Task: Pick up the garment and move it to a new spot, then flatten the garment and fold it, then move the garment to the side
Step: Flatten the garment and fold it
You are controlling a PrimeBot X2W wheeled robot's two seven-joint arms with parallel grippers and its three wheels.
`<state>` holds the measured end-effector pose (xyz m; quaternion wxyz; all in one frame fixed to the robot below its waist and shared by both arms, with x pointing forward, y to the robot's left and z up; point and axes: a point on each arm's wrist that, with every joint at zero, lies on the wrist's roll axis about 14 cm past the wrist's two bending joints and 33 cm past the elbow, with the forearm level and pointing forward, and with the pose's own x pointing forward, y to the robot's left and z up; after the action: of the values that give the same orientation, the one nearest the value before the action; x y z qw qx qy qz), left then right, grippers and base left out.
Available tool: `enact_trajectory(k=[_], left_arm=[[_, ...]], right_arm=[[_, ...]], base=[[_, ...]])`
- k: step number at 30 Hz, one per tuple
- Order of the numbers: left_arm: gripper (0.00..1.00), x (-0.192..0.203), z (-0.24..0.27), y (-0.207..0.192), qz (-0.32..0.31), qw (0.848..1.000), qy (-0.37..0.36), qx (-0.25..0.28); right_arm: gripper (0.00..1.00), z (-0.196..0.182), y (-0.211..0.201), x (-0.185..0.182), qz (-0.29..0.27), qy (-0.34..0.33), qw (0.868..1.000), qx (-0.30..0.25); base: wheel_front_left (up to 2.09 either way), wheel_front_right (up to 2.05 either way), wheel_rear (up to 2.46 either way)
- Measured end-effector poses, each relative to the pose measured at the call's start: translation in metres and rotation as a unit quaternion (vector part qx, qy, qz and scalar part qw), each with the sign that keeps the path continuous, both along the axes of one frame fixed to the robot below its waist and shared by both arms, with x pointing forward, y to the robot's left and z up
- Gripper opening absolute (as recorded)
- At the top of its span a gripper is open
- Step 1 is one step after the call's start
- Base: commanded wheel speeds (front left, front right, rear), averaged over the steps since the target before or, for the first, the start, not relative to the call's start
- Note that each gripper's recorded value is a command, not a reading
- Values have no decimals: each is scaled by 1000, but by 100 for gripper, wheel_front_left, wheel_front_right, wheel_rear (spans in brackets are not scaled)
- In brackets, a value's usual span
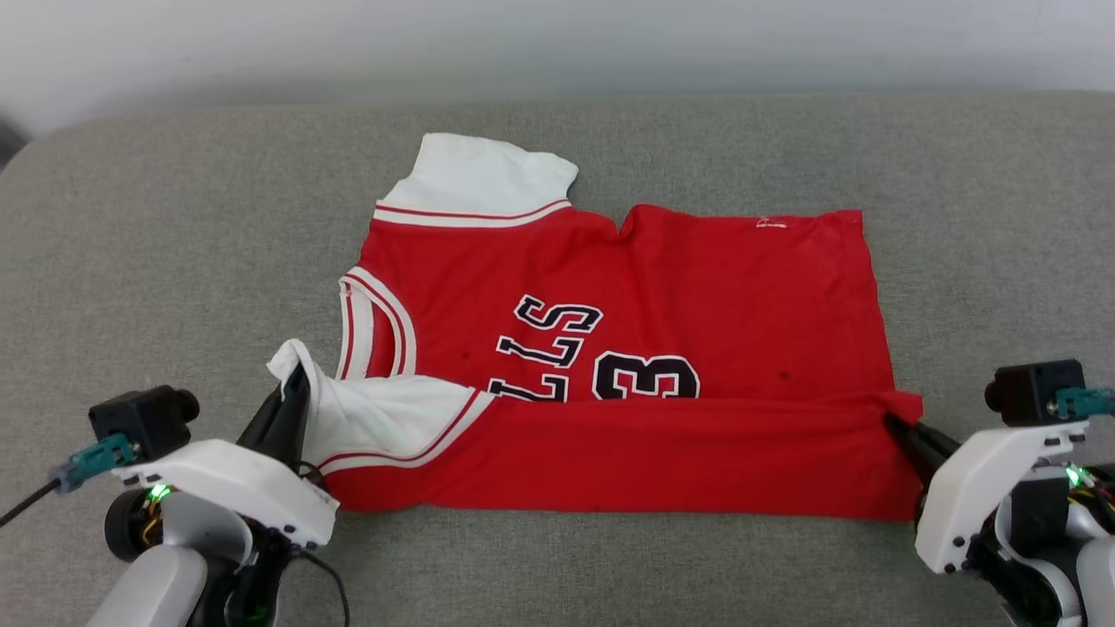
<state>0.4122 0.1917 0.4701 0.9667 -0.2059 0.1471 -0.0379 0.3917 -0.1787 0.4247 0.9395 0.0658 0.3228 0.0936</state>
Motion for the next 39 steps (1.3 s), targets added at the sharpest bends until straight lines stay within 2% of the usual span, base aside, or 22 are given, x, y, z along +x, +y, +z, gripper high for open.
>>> enact_trajectory(k=[4,9,10,11,12,13,17,23,28,31,35,39], left_arm=[[0,20,-13,-2,-1,1000,2,-3],[0,26,-45,-10,-11,999,40,-8],[18,26,-51,-12,-15,999,47,-11],[40,26,-56,-15,-15,998,56,-16],[91,25,-62,-19,-22,997,66,-21],[100,24,-67,-22,-26,997,73,-23],[100,26,-69,-21,-21,997,71,-23],[100,28,-52,-7,-3,999,41,-8],[100,25,-30,9,4,1000,19,22],[100,24,-14,15,1,999,11,35],[100,18,0,15,-36,997,32,60],[100,7,-1,14,-84,989,90,84]], right_arm=[[0,-15,1,19,6,10,1000,-6],[0,-33,6,34,14,19,1000,-7],[13,-35,7,36,14,18,1000,-6],[40,-39,7,37,14,22,1000,-7],[100,-43,8,36,14,27,1000,-4],[100,-46,10,35,14,30,999,-1],[100,-46,17,35,17,15,1000,12],[100,-13,12,42,-13,-88,995,40],[100,29,2,38,-20,-194,980,29],[100,56,-7,33,-26,-256,966,10],[100,73,-17,17,-41,-290,956,-6],[100,82,-24,0,-54,-304,951,-20]], base=[[0,0,0],[0,0,0],[0,0,0],[0,0,0],[0,0,0],[0,0,0],[0,0,0],[0,0,0],[0,0,0],[0,0,0],[0,0,0],[0,0,0]])
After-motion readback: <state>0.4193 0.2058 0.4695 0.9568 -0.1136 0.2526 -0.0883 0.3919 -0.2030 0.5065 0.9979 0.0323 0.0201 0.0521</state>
